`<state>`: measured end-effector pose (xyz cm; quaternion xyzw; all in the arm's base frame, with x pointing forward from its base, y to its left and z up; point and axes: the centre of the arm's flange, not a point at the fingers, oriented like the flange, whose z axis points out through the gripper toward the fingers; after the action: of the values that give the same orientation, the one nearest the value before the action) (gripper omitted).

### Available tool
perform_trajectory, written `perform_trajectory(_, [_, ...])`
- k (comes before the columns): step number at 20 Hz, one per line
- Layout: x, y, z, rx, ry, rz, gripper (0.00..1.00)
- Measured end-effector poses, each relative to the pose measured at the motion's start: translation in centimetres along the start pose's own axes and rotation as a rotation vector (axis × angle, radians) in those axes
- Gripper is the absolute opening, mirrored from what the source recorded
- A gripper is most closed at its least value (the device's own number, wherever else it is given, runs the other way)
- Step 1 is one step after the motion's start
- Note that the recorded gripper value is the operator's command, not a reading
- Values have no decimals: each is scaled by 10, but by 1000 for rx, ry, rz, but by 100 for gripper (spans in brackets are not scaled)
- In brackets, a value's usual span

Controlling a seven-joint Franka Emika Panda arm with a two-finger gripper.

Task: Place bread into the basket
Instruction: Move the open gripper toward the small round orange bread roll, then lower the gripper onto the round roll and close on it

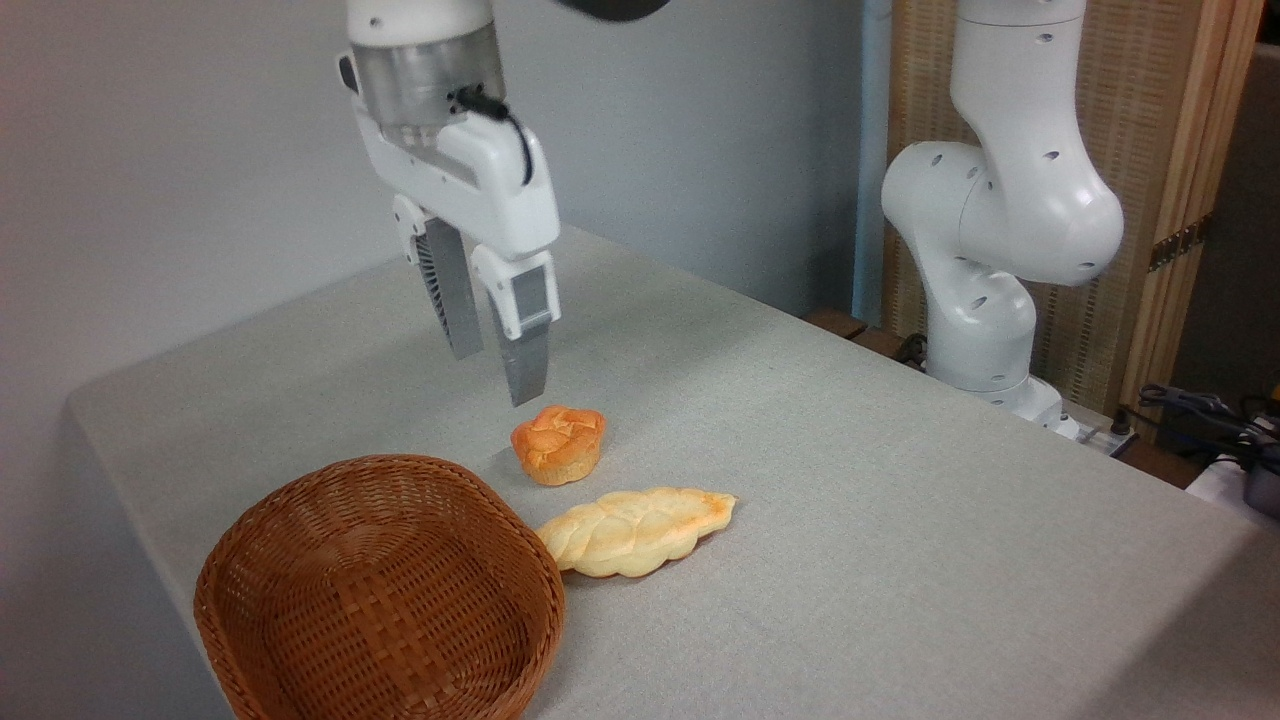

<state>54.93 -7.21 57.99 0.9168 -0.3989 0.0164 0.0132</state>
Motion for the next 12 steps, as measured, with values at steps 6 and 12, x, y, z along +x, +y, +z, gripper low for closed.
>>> perform_trajectory(6, [34, 57, 56, -42, -46, 116, 100])
perform_trajectory(12, [47, 102, 124, -66, -88, 198, 100])
